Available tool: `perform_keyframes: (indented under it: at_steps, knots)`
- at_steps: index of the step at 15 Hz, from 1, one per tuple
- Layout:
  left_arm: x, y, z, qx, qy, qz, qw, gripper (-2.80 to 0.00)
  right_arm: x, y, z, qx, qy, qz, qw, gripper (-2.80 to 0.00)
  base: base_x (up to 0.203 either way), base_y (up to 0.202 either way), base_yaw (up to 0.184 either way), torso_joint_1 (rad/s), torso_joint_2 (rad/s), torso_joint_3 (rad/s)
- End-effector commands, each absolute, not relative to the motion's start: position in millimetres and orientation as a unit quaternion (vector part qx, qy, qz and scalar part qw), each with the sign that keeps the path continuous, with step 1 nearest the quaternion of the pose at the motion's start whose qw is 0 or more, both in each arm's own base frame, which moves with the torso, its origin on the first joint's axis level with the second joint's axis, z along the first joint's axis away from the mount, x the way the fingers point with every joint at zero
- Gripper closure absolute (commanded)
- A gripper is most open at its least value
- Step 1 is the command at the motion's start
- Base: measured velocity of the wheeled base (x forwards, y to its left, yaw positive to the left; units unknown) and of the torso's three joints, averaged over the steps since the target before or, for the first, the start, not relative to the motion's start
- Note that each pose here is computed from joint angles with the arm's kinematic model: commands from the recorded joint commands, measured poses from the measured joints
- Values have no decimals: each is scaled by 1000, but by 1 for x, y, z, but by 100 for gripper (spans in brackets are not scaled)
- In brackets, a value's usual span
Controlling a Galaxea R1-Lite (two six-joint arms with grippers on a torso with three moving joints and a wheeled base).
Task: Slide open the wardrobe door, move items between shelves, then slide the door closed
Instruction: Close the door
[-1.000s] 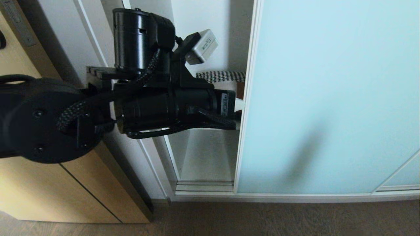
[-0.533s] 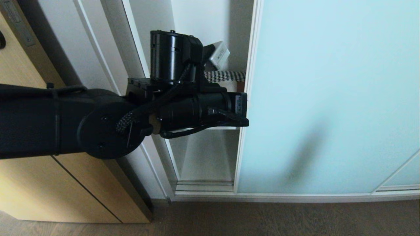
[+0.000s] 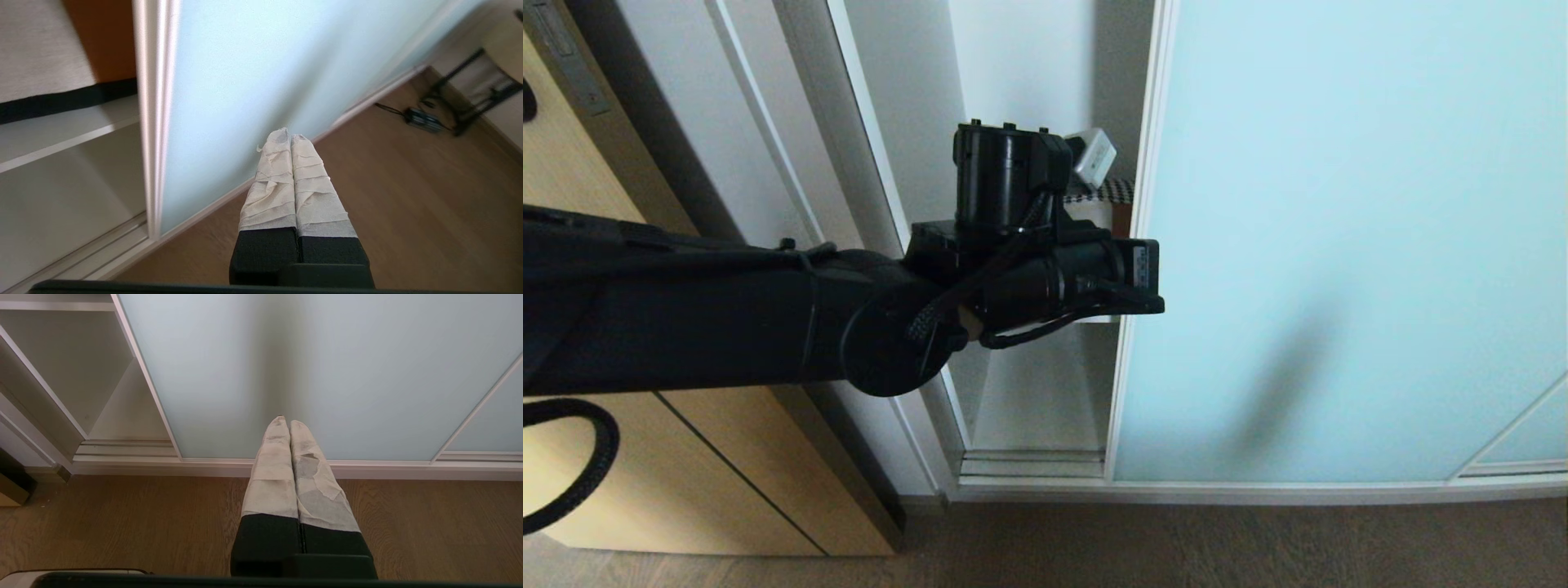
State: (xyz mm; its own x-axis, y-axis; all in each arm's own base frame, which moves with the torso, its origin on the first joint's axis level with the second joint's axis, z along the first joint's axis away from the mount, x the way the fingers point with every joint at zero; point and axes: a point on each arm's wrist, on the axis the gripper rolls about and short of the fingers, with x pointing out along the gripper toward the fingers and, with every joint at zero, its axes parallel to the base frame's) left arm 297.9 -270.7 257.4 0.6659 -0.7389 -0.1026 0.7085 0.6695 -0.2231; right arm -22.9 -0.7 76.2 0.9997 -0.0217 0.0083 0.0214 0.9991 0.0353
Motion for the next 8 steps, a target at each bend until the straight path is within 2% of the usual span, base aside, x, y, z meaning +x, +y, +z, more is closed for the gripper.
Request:
perform_keyframes:
  at_steps: [1,8]
  knots:
    - [307,-279,243,-78,105,-389,912,0,-23,-1,76,18,-6,-11,1000,0,0,0,0,0,0,0]
    - [334,-298,236,-96,56,-324,939,0,-23,-1,76,18,-6,-11,1000,0,0,0,0,0,0,0]
